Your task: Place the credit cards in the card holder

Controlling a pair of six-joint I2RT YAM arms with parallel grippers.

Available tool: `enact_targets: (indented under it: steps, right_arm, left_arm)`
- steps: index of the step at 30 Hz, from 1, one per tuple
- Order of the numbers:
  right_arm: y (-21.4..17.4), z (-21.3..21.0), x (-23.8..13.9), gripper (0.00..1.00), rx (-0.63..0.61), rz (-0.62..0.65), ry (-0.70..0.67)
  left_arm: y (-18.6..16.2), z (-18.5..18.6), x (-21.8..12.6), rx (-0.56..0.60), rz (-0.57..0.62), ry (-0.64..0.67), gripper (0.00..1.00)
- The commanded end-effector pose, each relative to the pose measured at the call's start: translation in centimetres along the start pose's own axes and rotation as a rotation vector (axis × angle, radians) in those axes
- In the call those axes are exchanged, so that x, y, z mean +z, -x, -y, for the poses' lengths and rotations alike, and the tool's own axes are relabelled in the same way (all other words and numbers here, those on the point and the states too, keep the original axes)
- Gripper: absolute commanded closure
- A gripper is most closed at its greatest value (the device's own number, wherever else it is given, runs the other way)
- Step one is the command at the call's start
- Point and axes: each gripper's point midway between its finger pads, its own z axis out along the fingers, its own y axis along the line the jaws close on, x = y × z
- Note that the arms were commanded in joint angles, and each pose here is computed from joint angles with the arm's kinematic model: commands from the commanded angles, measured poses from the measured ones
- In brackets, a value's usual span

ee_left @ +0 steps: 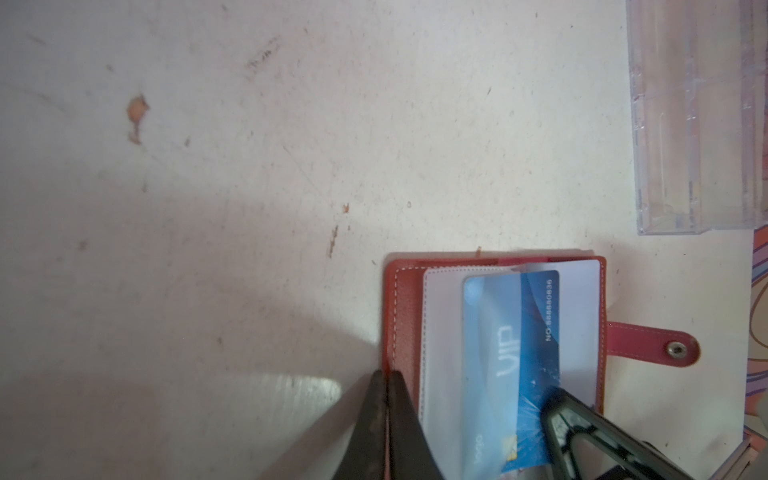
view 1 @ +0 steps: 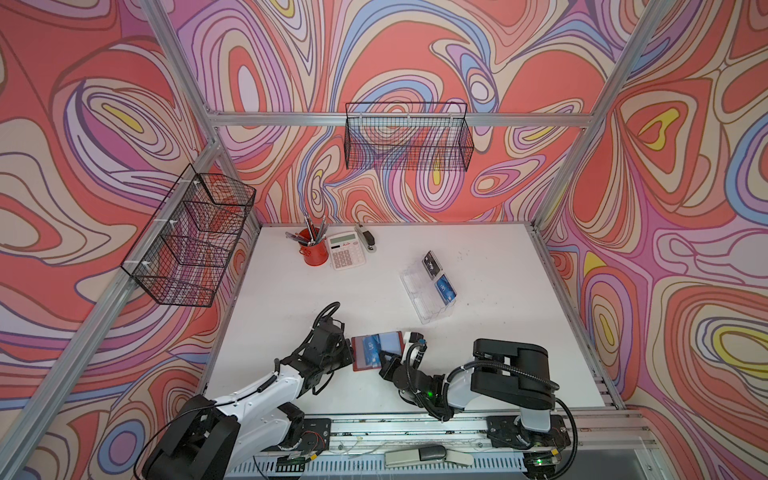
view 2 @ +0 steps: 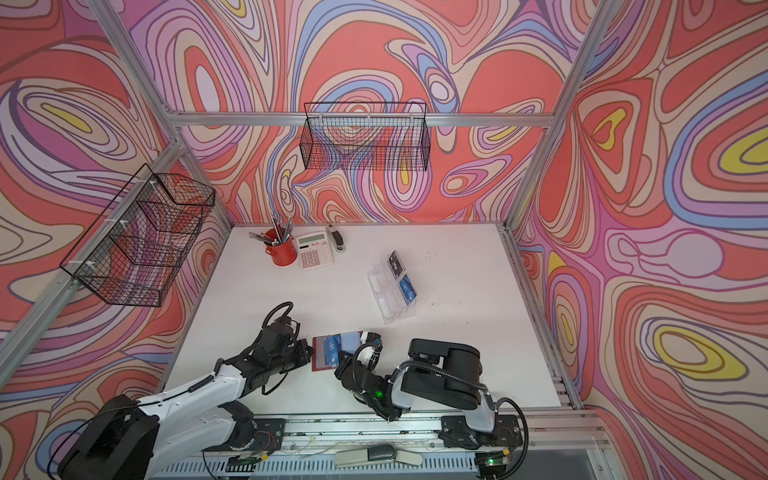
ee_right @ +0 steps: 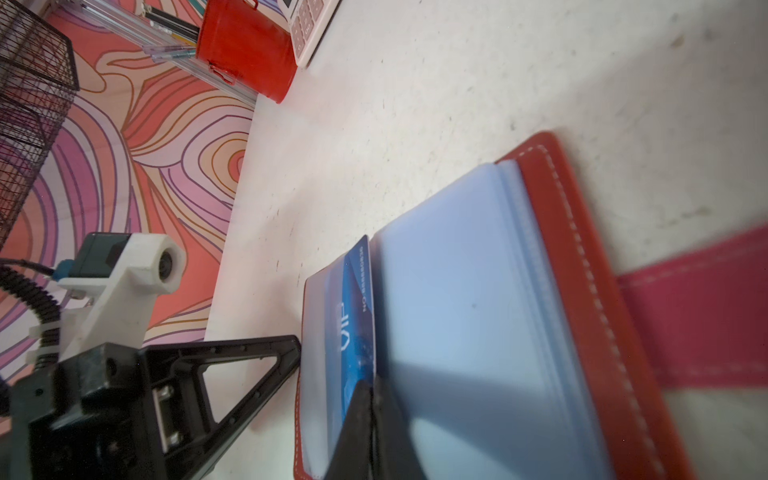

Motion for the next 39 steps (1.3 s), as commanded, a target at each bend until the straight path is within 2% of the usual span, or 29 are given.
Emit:
enact_targets:
  steps: [1, 3, 4, 7, 10, 22, 28, 35, 39]
  right_arm:
    - [0.0, 2.1, -0.4, 0.77, -0.112, -0.021, -0.135]
    - [1.2, 2.1, -1.0, 0.66, -0.153, 0.011, -0.187]
    - [1.9, 2.0, -1.4, 0.63, -0.175, 0.029, -0.215]
    - [3.4, 2.0, -2.3, 0.59, -0.215, 0.070, -0.267]
    - [4.0, 1.1, -2.7, 0.57, -0.222, 0.079, -0.253]
    - [-0.7, -1.6, 1.5, 0.61, -0.314, -0.081, -0.177]
    - [-2.5, -3.7, 3.0, 0.69, -0.333, -0.134, -0.107]
    - [-3.0, -4.1, 3.3, 0.72, -0.339, -0.156, -0.089]
    - [-0.8, -3.5, 1.8, 0.71, -0.354, -0.092, -0.135]
  left_arm:
    - [-0.1, -0.8, 0.0, 0.004, -0.015, 0.050, 0.91]
    - [-0.1, -0.8, 0.0, 0.004, -0.016, 0.052, 0.92]
    - [-0.1, -0.8, 0.0, 0.003, -0.017, 0.053, 0.92]
    - [-0.2, -0.8, 0.0, 0.004, -0.017, 0.053, 0.92]
    - [-0.2, -0.9, 0.0, 0.003, -0.018, 0.053, 0.92]
    - [-0.3, -0.8, 0.2, 0.005, -0.030, 0.053, 0.93]
    - [-0.3, -0.7, 0.2, 0.005, -0.031, 0.050, 0.93]
    - [-0.3, -0.7, 0.1, 0.006, -0.029, 0.049, 0.93]
    - [-0.2, -0.7, -0.1, 0.004, -0.026, 0.052, 0.93]
